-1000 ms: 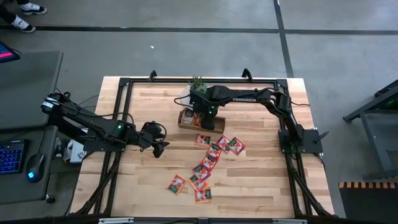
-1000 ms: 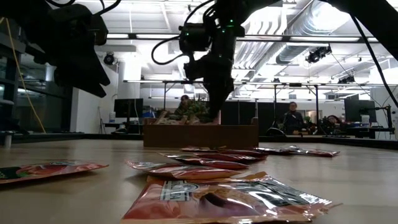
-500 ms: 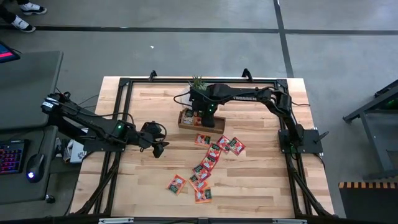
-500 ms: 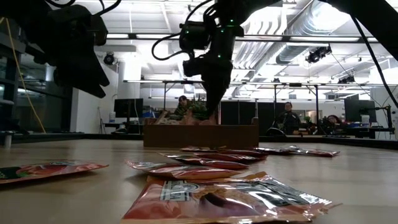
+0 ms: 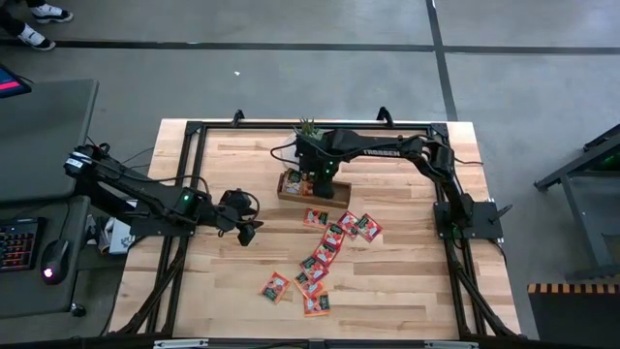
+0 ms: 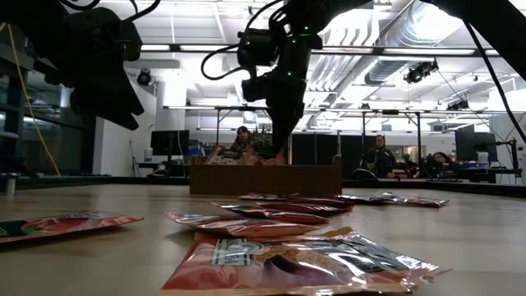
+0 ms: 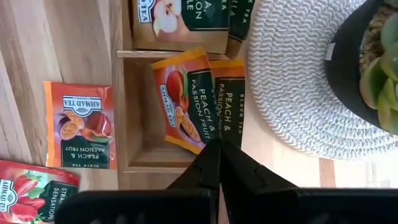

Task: Pick & Place Tea
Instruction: Put the orange tea bag into the middle section of the wooden organizer

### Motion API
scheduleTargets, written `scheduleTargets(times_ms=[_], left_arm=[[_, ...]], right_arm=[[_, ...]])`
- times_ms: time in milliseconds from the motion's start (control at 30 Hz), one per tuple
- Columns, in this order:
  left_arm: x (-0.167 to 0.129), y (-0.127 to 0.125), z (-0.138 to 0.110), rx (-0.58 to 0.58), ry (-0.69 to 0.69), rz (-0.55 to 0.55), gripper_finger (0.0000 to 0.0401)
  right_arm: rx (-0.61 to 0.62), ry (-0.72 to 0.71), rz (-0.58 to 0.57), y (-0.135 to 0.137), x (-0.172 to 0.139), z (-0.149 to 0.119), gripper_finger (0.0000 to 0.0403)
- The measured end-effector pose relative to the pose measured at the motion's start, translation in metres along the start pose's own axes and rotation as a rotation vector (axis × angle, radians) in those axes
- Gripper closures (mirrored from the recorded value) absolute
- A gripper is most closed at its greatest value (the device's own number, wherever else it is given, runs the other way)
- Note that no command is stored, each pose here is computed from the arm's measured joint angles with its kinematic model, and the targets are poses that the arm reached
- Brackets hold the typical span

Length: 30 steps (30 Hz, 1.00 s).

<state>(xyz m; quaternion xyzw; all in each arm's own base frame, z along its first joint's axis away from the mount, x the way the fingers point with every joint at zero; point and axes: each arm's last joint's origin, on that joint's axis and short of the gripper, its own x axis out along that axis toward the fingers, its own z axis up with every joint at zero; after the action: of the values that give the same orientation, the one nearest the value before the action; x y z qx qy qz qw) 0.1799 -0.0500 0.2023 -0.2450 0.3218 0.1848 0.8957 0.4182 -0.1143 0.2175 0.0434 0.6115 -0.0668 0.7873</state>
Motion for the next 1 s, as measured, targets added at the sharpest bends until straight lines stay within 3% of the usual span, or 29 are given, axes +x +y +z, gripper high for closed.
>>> scheduleTargets(times_ms=[200,600,767,1000], left_arm=[[0.000,0.001,-0.001,0.003,0.005,0.005,0.0176],[0.000,-0.001,-0.002,0.003,0.066,-0.050,0.0176],[0.000,-0.003,-0.003,-0.037,0.108,-0.102,0.0176],[-0.002,-0.013,0.001,-0.142,0.110,-0.218,0.0176]], right_arm=[[0.003,0.002,-0.006,0.000,0.000,0.000,0.0378],[0.057,-0.001,0.028,0.002,-0.005,-0.001,0.0250],[0.044,-0.061,0.013,0.010,-0.029,-0.001,0.0224],[0.036,-0.236,0.034,0.030,-0.081,-0.002,0.0218]])
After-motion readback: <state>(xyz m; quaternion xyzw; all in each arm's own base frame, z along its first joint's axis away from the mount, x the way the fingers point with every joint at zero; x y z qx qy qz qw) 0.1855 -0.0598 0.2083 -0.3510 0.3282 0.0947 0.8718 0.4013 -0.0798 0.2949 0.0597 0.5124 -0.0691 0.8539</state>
